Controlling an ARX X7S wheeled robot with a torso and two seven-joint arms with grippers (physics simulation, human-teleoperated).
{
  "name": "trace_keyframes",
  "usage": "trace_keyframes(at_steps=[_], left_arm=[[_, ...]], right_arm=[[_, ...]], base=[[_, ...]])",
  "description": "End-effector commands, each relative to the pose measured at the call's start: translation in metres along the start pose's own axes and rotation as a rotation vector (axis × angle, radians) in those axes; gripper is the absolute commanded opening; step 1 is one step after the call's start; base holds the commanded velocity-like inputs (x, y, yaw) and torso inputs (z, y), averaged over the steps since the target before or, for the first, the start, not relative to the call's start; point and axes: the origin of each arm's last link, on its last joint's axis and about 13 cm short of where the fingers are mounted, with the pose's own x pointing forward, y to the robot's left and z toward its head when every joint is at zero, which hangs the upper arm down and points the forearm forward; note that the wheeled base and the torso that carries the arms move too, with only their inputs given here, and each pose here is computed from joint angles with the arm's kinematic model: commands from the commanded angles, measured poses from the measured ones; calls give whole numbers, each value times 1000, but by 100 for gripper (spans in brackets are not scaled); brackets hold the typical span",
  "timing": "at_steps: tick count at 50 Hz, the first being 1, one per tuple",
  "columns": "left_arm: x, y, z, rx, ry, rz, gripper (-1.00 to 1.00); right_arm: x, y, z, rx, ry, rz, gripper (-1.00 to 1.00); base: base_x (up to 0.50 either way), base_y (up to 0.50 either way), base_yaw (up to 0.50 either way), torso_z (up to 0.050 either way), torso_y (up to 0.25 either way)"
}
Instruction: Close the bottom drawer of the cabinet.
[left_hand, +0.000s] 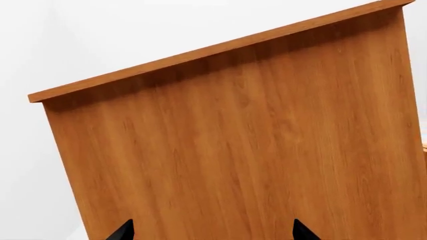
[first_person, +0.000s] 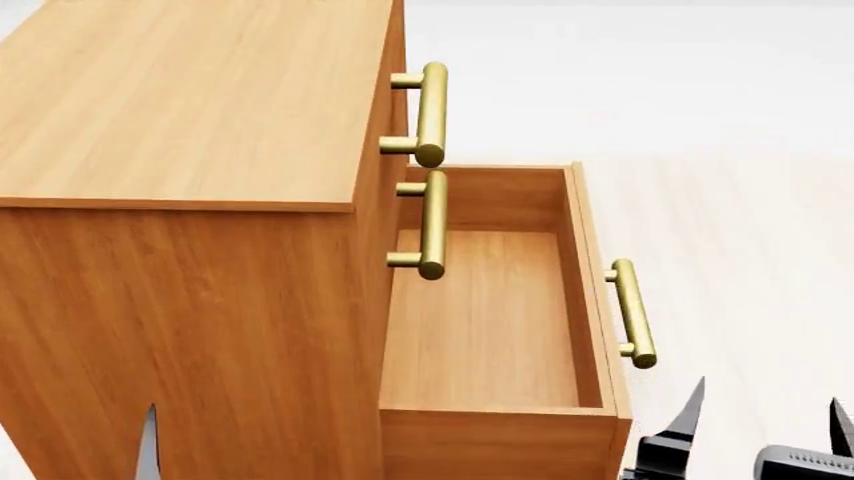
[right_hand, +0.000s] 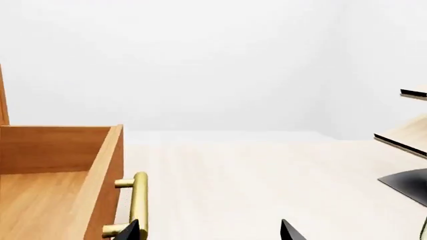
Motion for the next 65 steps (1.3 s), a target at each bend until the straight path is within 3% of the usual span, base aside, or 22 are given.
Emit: trace_keyframes(at_steps=[1, 7, 10, 24, 50, 65], left_arm=[[-1, -1, -1, -4, 4, -2, 100], [-1, -1, -1, -4, 3, -2, 100], [-2, -2, -2, -6, 5, -4, 100], [-2, -2, -4, -5, 9, -7, 100], [-3, -5, -4, -6, 8, -16, 100], [-4, -6, -5, -5, 10, -20, 100]], right_arm=[[7, 0, -38, 2, 71, 37, 100], [9, 2, -55, 22, 83, 66, 100], [11, 1, -71, 107, 108, 73, 100], [34, 12, -103, 121, 193, 99, 100], [39, 43, -91, -19, 172, 315, 100], [33, 58, -92, -39, 158, 399, 100]], base=[[0, 0, 0, 0, 0], [0, 0, 0, 0, 0], [0, 0, 0, 0, 0], [0, 0, 0, 0, 0], [5, 0, 3, 0, 0], [2, 0, 1, 0, 0]])
